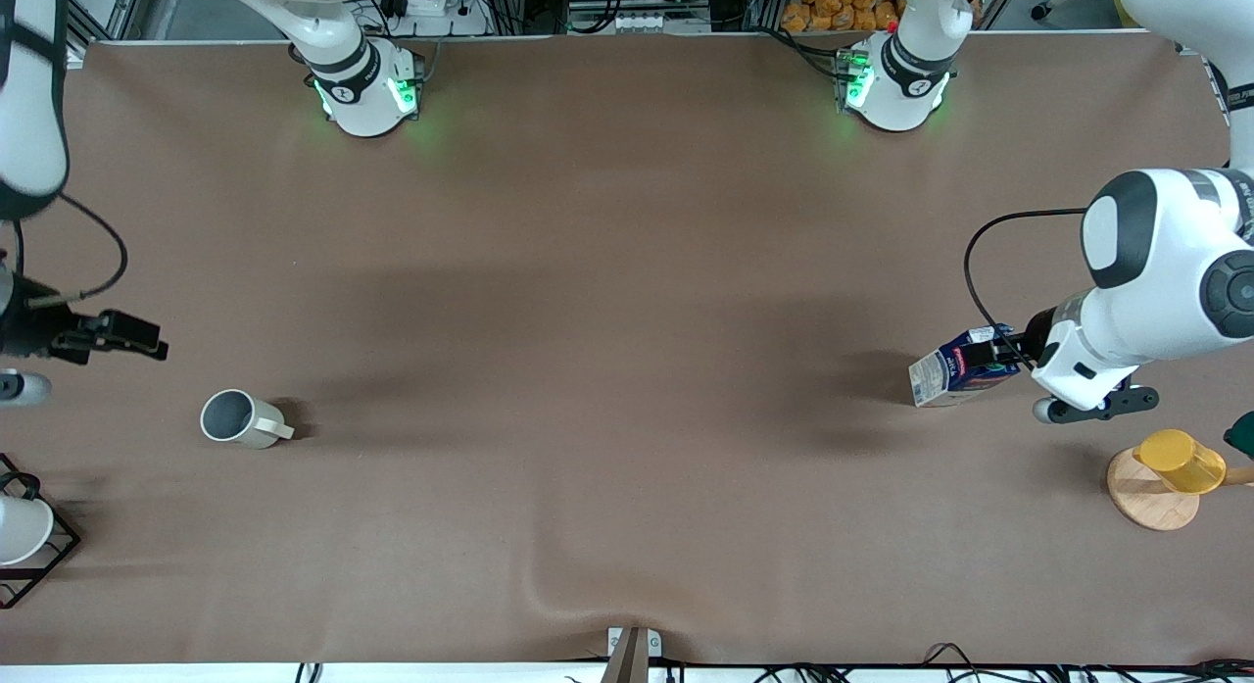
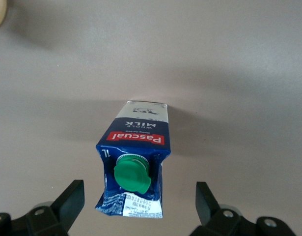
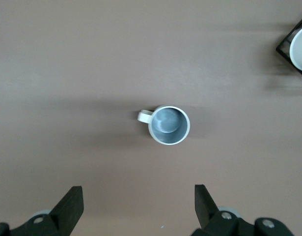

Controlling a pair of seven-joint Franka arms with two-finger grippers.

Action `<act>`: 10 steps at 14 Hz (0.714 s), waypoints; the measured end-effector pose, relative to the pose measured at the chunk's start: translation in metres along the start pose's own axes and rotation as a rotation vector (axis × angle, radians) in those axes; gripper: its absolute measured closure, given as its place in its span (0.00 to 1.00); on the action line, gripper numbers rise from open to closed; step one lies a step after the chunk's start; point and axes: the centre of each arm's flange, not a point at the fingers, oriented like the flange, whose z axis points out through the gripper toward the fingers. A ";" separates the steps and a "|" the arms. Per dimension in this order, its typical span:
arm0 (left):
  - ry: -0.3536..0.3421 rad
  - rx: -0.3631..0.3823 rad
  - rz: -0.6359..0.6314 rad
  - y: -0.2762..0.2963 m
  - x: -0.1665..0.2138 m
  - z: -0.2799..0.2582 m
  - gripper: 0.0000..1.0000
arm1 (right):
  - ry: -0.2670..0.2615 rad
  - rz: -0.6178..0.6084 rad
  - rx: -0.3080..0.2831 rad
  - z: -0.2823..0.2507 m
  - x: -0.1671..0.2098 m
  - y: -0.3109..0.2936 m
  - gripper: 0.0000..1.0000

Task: Place milk next to cup
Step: 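Grasp the milk carton with the left gripper while the right gripper grasps the mug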

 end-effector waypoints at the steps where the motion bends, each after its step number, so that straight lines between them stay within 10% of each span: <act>1: -0.006 0.001 0.000 0.000 -0.001 0.003 0.00 | -0.012 0.001 0.002 0.020 0.006 0.014 0.00; 10: -0.044 0.006 -0.019 -0.012 -0.001 0.024 0.00 | -0.009 -0.084 -0.002 0.185 0.042 0.045 0.04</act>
